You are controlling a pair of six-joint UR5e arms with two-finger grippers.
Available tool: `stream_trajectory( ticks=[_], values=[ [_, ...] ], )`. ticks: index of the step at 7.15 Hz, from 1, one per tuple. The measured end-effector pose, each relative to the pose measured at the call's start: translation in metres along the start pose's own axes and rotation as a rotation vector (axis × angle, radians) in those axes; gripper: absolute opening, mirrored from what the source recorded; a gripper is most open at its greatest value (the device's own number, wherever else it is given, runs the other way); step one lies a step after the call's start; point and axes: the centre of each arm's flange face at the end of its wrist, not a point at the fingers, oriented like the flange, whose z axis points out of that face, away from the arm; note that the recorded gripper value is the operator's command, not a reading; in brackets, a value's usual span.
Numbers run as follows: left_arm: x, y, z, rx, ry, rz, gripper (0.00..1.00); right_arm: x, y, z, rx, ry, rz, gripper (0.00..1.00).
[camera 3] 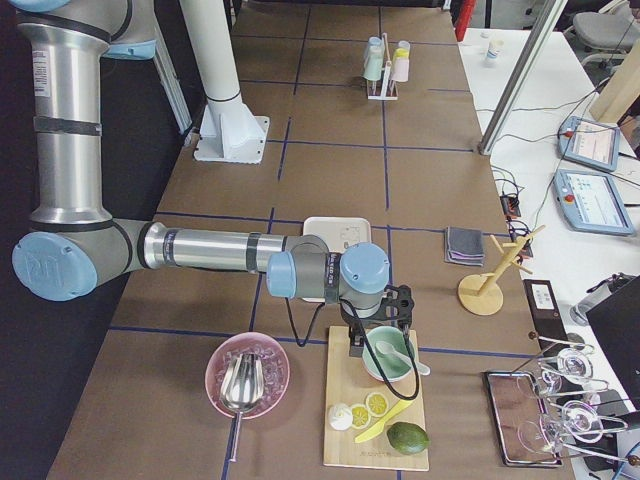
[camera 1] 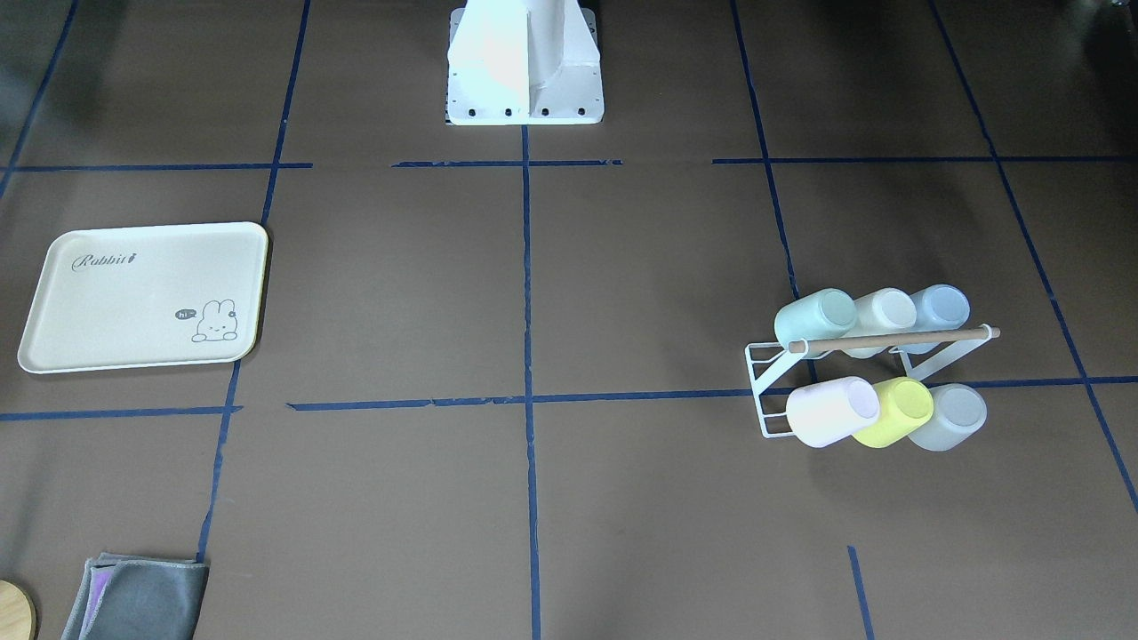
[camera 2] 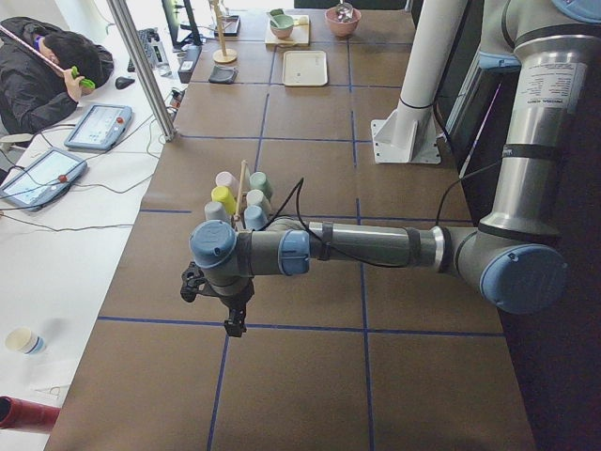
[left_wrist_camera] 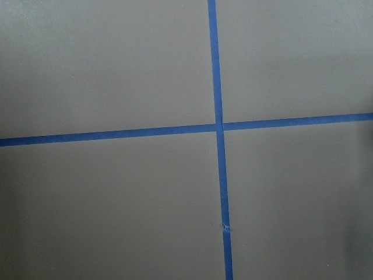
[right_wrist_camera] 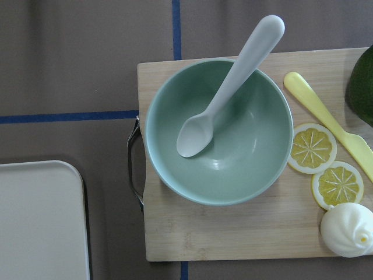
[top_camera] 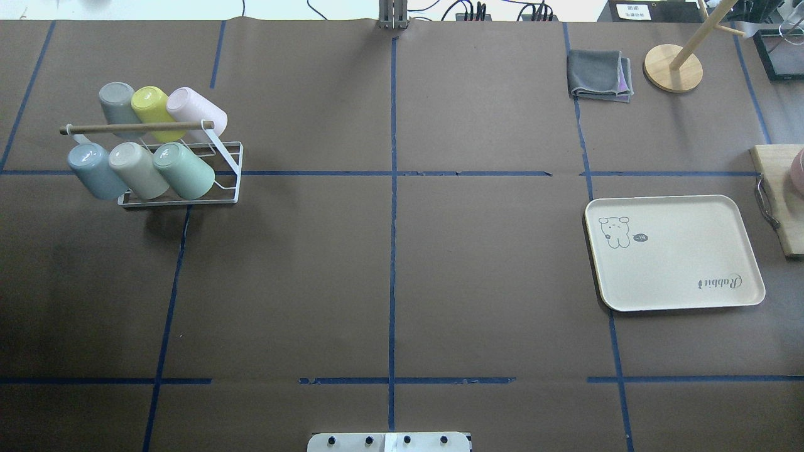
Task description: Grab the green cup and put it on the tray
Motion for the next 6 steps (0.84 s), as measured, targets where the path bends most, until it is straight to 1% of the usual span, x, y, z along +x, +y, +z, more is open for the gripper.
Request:
stream_trajectory(
  ticks=[3, 4, 6],
  values=[
    [0.000, 0.000, 0.000, 0.000, 0.001, 0.001, 1.00, -0.007, -0.007, -0.006, 0.014, 0.001, -0.015, 1.00],
    [0.000, 0.000, 0.000, 0.001, 0.001, 0.001, 1.00, -0.010, -0.010, -0.005, 0.011, 0.001, -0.020, 1.00],
    [0.001, 0.000, -0.001, 0.003, 0.001, 0.003, 1.00, -0.021, -0.012, 0.006, -0.010, -0.001, -0.023, 0.99]
  ],
)
